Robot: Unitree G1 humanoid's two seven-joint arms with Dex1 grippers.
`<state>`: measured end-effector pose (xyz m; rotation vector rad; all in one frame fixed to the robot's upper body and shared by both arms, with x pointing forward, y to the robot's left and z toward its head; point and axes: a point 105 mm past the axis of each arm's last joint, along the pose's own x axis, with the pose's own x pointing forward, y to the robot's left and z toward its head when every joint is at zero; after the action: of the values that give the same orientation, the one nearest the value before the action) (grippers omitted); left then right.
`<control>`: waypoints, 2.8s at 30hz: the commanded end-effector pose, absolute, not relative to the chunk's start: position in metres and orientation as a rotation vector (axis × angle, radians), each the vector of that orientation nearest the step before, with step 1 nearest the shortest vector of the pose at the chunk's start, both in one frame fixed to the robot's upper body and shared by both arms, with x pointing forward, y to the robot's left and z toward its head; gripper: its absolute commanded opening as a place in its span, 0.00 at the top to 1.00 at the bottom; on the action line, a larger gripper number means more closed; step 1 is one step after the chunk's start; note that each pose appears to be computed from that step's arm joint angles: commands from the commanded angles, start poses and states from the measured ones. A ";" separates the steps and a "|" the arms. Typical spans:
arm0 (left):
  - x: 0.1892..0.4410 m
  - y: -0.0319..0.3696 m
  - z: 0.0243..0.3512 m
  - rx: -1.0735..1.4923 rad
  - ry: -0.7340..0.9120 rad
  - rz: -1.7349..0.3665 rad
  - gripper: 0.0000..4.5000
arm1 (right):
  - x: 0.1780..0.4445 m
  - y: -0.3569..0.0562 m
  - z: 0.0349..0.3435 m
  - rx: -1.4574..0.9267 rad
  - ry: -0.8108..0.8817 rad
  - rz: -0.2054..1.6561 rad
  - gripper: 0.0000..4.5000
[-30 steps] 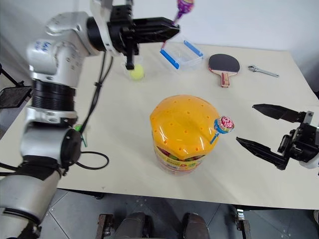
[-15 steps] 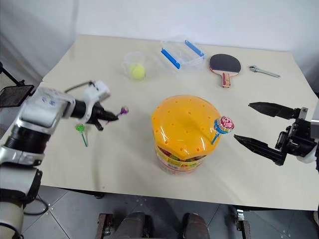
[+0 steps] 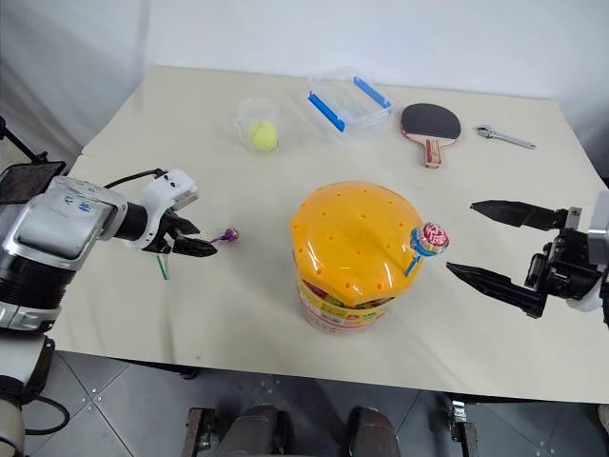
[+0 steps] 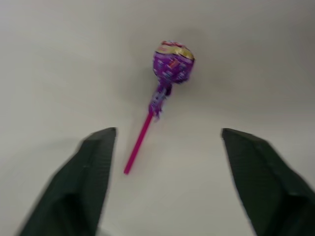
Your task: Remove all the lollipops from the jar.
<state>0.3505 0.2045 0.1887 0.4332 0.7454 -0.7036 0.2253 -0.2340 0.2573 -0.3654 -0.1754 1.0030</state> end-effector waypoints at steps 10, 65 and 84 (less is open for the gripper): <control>0.321 0.179 0.278 0.454 0.213 -1.118 0.01 | 0.192 -0.237 0.259 -0.392 -0.094 0.938 0.00; 0.267 0.179 0.295 0.298 -0.329 -1.586 0.00 | 0.276 -0.324 0.235 -0.308 0.207 0.376 0.98; 0.260 0.184 0.290 0.297 -0.295 -1.544 0.00 | 0.299 -0.361 0.170 -0.274 0.535 0.267 0.55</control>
<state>0.2677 0.1819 0.2794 0.2636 -0.2487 -1.5492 0.2999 -0.3573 0.1564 -0.2477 0.5736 0.2798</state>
